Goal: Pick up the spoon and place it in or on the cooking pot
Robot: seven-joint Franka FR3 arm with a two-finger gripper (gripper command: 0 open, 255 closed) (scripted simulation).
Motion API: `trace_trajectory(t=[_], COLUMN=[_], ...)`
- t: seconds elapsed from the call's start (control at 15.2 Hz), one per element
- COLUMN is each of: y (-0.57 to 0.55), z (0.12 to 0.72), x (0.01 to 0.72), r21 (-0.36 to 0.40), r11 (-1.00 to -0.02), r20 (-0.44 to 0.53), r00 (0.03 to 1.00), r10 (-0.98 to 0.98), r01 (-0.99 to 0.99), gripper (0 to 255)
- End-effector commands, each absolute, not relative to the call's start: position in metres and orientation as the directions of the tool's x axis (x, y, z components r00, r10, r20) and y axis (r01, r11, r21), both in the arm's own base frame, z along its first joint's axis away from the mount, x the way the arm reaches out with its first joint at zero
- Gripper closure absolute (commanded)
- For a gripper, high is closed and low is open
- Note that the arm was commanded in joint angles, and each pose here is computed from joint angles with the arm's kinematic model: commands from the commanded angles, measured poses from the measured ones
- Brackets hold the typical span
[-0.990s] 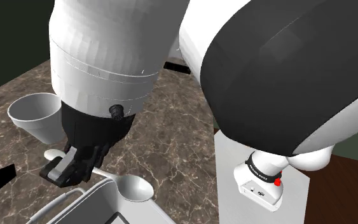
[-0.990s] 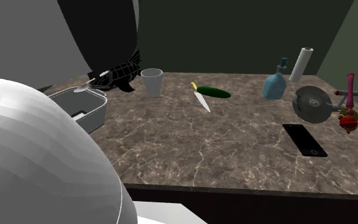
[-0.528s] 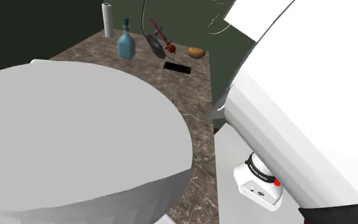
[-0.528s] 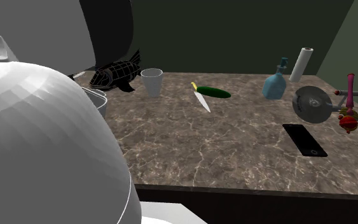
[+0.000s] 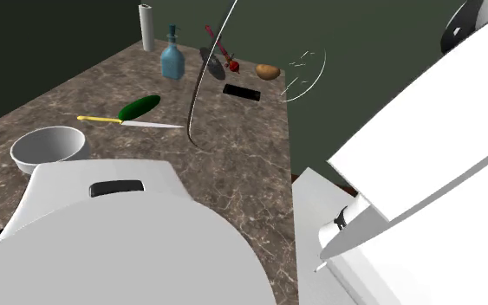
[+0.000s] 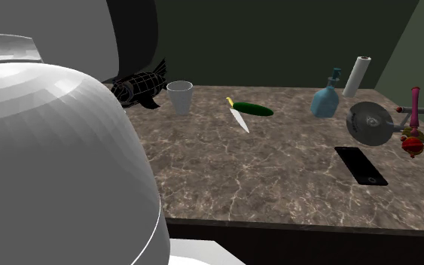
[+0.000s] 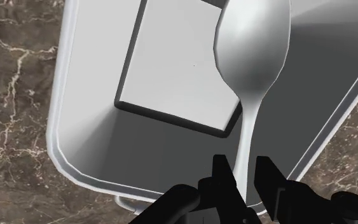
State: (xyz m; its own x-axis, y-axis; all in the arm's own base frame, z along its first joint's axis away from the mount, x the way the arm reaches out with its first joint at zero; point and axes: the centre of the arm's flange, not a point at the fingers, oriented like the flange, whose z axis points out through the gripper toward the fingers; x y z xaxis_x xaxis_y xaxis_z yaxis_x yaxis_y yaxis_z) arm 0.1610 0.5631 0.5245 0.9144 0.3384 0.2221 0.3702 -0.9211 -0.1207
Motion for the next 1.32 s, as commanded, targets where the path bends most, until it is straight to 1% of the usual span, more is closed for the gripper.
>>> trace_trajectory(t=[0.0,0.59,1.12,1.19,1.25], y=[0.564,0.564,0.564,0.564,0.564], z=[0.515,0.463,0.463,0.463,0.463], x=[0.161,0.161,0.161,0.161,0.161], r21=[-0.121,-0.121,-0.121,-0.121,-0.121], r11=[-0.921,-0.921,-0.921,-0.921,-0.921], r20=[0.222,0.222,0.222,0.222,0.222], r00=[0.914,0.914,0.914,0.914,0.914], r10=[0.338,0.338,0.338,0.338,0.338], r01=[0.370,0.370,0.370,0.370,0.370], gripper=[255,255,255,0,0])
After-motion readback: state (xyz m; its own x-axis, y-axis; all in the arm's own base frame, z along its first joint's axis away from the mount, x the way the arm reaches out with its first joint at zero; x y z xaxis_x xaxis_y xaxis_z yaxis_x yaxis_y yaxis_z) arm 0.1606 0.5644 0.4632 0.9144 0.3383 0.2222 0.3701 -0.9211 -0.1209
